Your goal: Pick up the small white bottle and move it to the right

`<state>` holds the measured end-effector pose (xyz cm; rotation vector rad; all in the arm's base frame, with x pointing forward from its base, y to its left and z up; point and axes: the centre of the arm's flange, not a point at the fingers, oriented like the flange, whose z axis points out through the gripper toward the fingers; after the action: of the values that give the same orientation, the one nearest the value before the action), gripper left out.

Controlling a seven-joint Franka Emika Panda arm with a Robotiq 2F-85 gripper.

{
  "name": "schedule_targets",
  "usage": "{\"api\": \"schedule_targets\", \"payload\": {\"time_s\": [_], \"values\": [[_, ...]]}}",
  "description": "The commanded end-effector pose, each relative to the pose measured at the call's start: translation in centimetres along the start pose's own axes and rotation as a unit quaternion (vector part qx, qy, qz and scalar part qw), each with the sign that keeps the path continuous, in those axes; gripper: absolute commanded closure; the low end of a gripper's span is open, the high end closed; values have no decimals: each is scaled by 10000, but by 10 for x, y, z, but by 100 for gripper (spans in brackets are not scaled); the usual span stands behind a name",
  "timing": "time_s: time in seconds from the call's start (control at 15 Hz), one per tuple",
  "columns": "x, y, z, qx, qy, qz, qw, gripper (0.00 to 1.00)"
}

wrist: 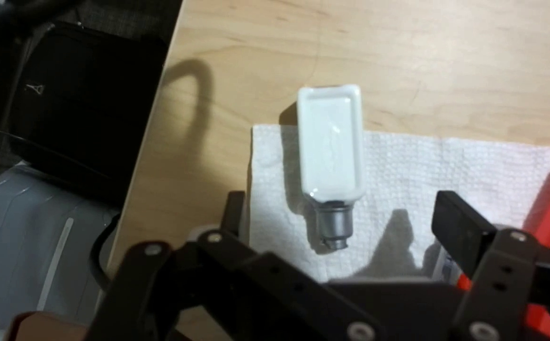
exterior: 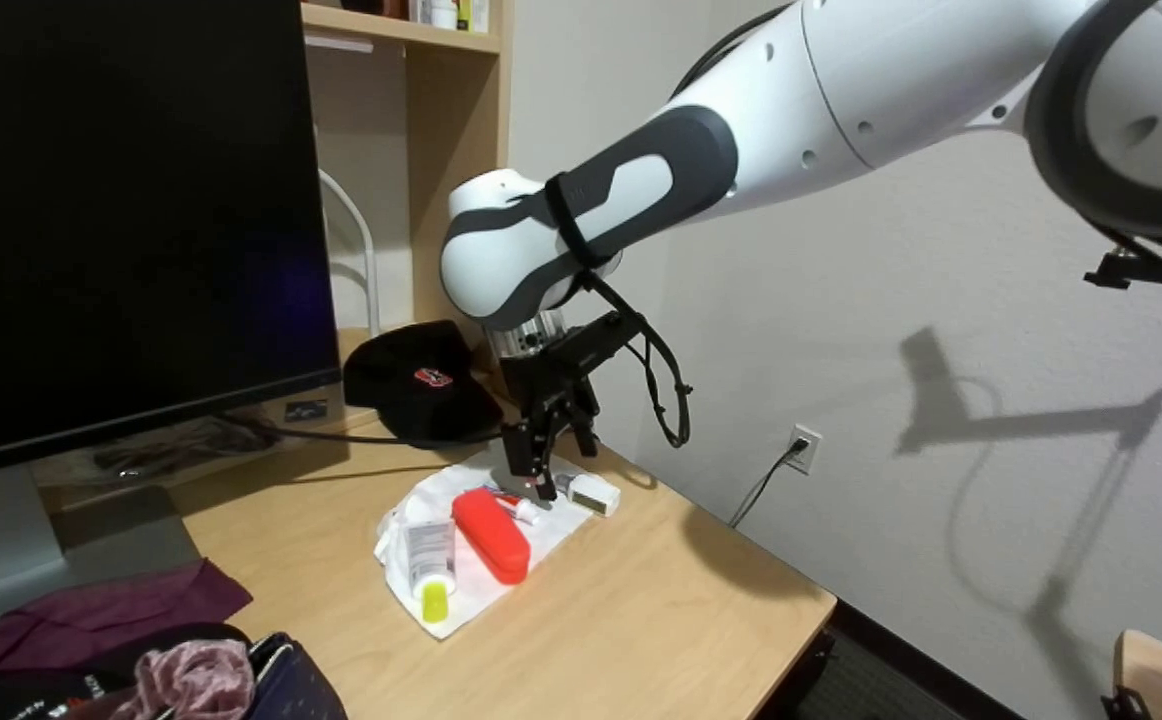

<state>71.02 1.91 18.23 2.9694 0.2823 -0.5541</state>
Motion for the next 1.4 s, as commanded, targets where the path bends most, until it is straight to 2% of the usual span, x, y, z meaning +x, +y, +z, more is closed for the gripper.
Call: {"api": "schedule_targets", "payload": {"time_s": [0.0, 0.67, 0.73, 0.8, 0.93, 1.33], "values": [[22, 2, 6, 81, -150, -14, 9999, 0], [26, -3, -1, -26, -1, -17, 10000, 0], [26, -2, -2, -21, 0, -6, 10000, 4], [27, -2, -3, -14, 10, 18, 10000, 26], [26, -1, -3, 3, 18, 26, 10000, 31], [26, -1, -3, 11, 19, 29, 10000, 71]]}}
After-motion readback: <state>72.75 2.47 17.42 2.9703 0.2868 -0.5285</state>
